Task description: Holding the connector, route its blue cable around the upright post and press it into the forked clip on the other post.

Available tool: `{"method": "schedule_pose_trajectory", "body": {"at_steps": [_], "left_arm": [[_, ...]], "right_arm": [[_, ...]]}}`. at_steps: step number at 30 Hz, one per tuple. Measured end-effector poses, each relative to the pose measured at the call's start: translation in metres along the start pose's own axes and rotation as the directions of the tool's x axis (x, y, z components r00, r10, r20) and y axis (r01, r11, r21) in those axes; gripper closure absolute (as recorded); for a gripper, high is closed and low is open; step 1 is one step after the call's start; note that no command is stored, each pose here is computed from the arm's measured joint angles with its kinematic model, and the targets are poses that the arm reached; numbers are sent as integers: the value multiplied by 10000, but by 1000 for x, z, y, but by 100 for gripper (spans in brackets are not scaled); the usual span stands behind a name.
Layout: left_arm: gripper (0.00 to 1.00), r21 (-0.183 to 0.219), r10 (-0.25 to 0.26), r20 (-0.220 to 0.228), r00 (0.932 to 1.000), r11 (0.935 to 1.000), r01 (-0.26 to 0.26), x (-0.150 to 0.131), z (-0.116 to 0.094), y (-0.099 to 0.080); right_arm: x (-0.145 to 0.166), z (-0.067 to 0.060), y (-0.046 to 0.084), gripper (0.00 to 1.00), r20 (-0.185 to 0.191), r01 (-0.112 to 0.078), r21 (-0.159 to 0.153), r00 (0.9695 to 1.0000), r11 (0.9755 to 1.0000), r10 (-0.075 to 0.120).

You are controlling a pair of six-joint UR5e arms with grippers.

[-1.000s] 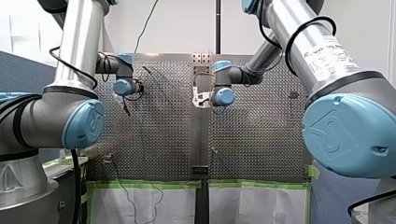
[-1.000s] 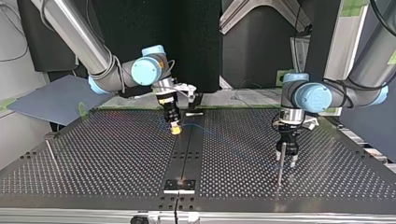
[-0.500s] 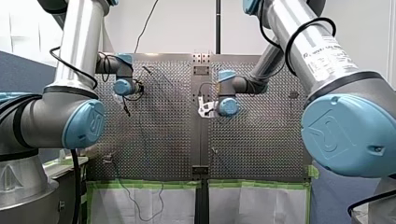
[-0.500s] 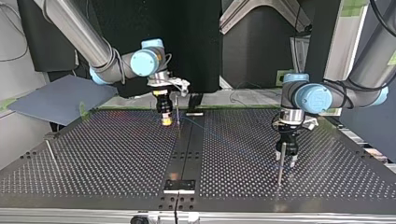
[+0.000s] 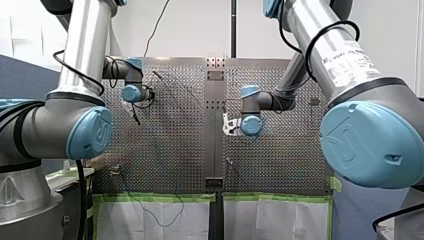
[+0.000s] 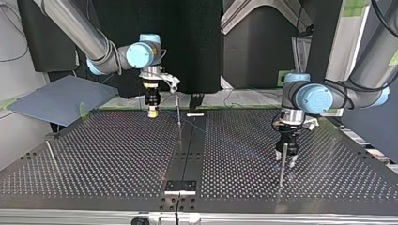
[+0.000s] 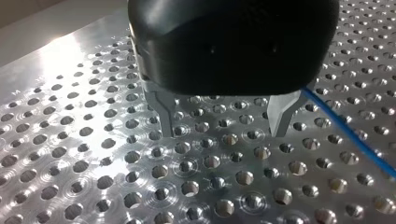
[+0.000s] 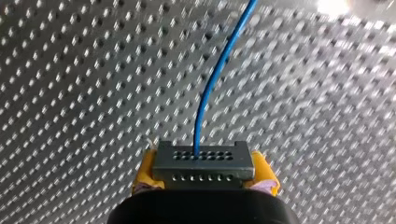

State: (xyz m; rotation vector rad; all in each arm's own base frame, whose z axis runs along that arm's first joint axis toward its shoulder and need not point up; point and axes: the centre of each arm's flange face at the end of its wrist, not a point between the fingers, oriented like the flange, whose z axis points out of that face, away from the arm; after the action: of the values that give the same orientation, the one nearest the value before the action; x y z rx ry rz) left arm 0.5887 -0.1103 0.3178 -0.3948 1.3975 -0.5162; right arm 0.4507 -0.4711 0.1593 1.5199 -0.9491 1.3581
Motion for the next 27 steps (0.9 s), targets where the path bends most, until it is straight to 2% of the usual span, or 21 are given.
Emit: {"method": "schedule_pose_trajectory", "body": {"at_steps": [2, 4, 9, 15, 21, 27], "left_arm": [[2, 6, 1, 8, 10000, 10000, -1, 0, 0, 0], [2, 9, 1, 13, 10000, 10000, -1, 0, 0, 0], [2, 1, 4, 25, 10000, 10000, -4, -1, 0, 0], [2, -14, -5, 39, 10000, 10000, 5, -2, 1, 1], [2, -30, -19, 40, 10000, 10000, 19, -2, 0, 2], [2, -35, -19, 62, 10000, 10000, 20, -2, 1, 3]], "right_arm": [[-10, -3, 5, 100, 69, -170, -216, 9998, 9996, 172], [-22, -7, 8, 100, 171, -260, -330, 9995, 9991, 266], [-57, -17, 9, 100, 516, -334, -390, 9980, 9987, 353], [-101, -34, 9, 100, 990, -391, -403, 9942, 9984, 429], [-140, -53, 11, 100, 1442, -342, -527, 9887, 9980, 415], [-184, -79, 15, 100, 1978, -180, -701, 9797, 9974, 315]]}}
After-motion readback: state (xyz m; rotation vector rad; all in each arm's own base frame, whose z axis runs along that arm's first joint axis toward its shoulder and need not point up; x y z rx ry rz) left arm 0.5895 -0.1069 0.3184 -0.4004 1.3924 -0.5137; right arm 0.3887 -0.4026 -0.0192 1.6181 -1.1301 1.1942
